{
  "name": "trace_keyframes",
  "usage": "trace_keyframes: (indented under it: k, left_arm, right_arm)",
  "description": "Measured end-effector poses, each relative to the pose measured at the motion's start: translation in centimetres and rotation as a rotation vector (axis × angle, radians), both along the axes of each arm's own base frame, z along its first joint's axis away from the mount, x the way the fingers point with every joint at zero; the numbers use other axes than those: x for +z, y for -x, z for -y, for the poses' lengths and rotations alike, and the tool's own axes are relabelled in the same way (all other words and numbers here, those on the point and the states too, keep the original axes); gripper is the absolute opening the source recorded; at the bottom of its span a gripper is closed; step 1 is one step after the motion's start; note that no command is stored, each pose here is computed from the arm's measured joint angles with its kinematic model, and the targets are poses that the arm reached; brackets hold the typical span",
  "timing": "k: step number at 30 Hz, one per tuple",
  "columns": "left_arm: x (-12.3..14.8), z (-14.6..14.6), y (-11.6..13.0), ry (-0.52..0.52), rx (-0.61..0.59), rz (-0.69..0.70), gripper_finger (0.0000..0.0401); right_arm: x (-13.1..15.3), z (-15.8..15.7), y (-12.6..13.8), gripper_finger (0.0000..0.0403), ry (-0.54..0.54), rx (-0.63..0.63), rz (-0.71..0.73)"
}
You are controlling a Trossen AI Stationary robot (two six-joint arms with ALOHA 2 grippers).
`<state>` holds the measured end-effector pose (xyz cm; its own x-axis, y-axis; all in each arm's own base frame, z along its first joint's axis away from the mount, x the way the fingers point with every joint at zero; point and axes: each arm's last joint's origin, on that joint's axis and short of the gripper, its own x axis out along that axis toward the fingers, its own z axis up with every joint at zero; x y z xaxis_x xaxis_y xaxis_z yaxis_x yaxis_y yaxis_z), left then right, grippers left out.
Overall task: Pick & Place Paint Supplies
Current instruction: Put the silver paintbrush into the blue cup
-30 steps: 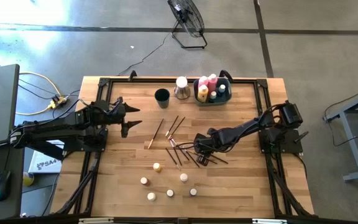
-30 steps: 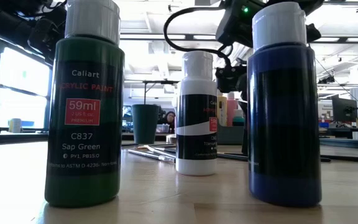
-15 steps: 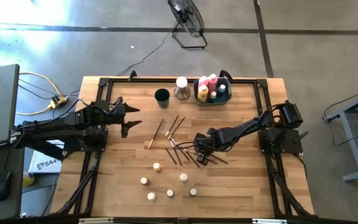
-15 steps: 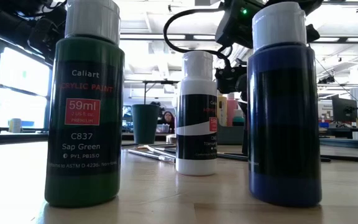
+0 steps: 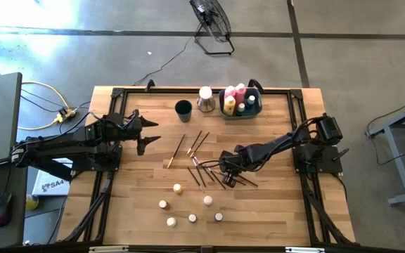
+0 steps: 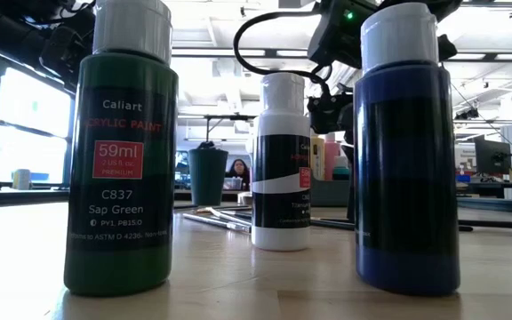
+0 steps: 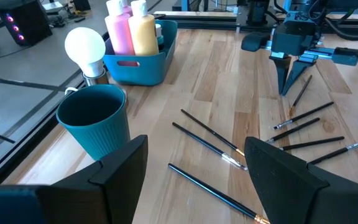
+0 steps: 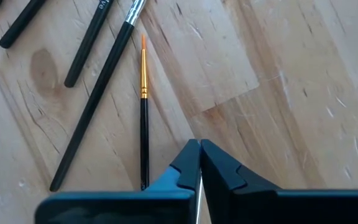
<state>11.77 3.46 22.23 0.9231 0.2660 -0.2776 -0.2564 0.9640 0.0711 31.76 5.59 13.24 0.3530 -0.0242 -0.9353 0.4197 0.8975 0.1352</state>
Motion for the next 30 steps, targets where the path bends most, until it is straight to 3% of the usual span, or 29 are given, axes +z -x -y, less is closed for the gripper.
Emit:
trace_keyframes:
  k: [7,14,22,30]
  left_arm:
    - [0.0,0.0,0.0,0.0,-0.001,0.0,0.0264]
    - [0.0,0.1,0.0,0.009,-0.03,0.003,0.0264]
    - [0.0,0.1,0.0,0.01,-0.028,0.003,0.0264]
    - [0.0,0.1,0.0,0.01,-0.025,0.003,0.0264]
  right_arm:
    - [0.3,0.0,-0.1,0.0003,-0.022,0.015,0.022]
    - [2.6,0.8,0.0,0.0003,-0.005,0.036,0.106]
    - [6.4,2.7,0.6,0.0003,0.057,0.053,0.246]
    - [10.9,4.3,1.6,0.0003,0.196,0.066,0.444]
